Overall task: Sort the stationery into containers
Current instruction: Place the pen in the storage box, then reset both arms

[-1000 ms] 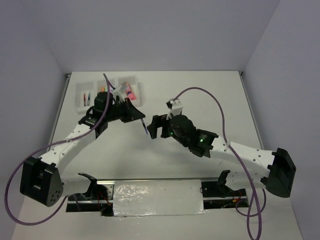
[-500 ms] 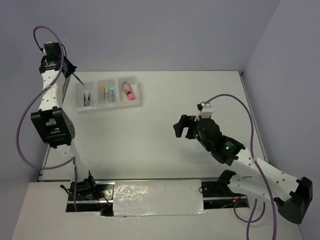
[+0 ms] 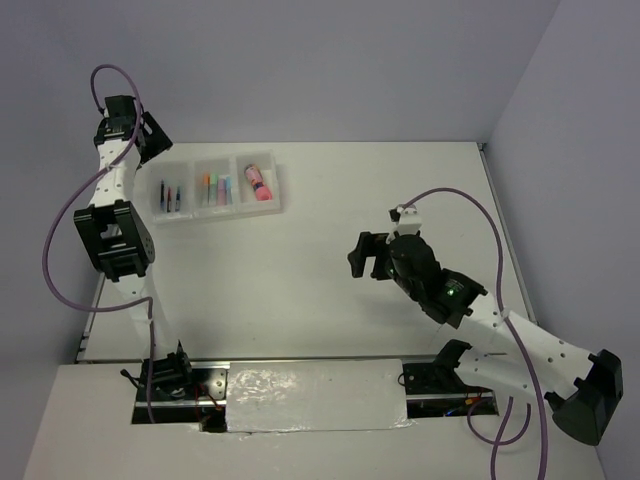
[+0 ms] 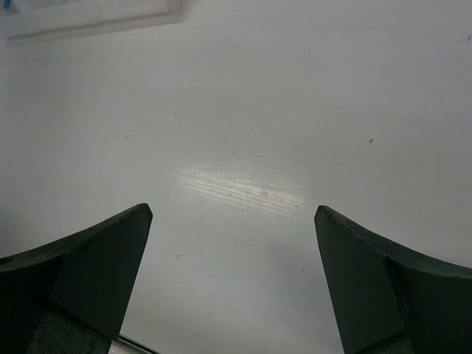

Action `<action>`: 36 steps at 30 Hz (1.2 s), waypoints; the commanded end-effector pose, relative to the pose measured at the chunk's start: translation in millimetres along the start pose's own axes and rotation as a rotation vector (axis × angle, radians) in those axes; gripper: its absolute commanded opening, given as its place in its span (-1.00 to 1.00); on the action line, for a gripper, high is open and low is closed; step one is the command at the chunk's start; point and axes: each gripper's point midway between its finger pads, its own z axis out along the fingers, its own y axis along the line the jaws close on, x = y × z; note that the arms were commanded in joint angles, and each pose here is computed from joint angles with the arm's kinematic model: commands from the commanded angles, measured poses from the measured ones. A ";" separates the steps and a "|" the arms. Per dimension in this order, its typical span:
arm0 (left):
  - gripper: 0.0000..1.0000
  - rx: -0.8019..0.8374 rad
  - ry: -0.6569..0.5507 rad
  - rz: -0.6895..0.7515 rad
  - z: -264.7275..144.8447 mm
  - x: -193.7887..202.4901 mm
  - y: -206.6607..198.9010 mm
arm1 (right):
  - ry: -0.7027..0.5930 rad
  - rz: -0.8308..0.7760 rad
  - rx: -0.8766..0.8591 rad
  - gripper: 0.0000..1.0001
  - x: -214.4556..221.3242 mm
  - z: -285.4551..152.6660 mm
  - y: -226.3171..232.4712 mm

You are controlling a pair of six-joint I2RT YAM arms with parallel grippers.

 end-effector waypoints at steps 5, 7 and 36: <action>0.99 0.091 -0.085 0.002 -40.4 -42.2 -17.2 | -0.038 -0.005 -0.013 0.99 -30.0 -3.1 12.6; 0.99 0.127 -0.091 -0.005 -62.8 -46.2 -22.7 | -0.039 -0.009 -0.005 1.00 -34.3 -6.0 12.2; 0.99 0.532 -0.318 0.156 -370.4 183.8 54.3 | -0.212 -0.117 0.230 0.99 -97.3 -152.0 -74.5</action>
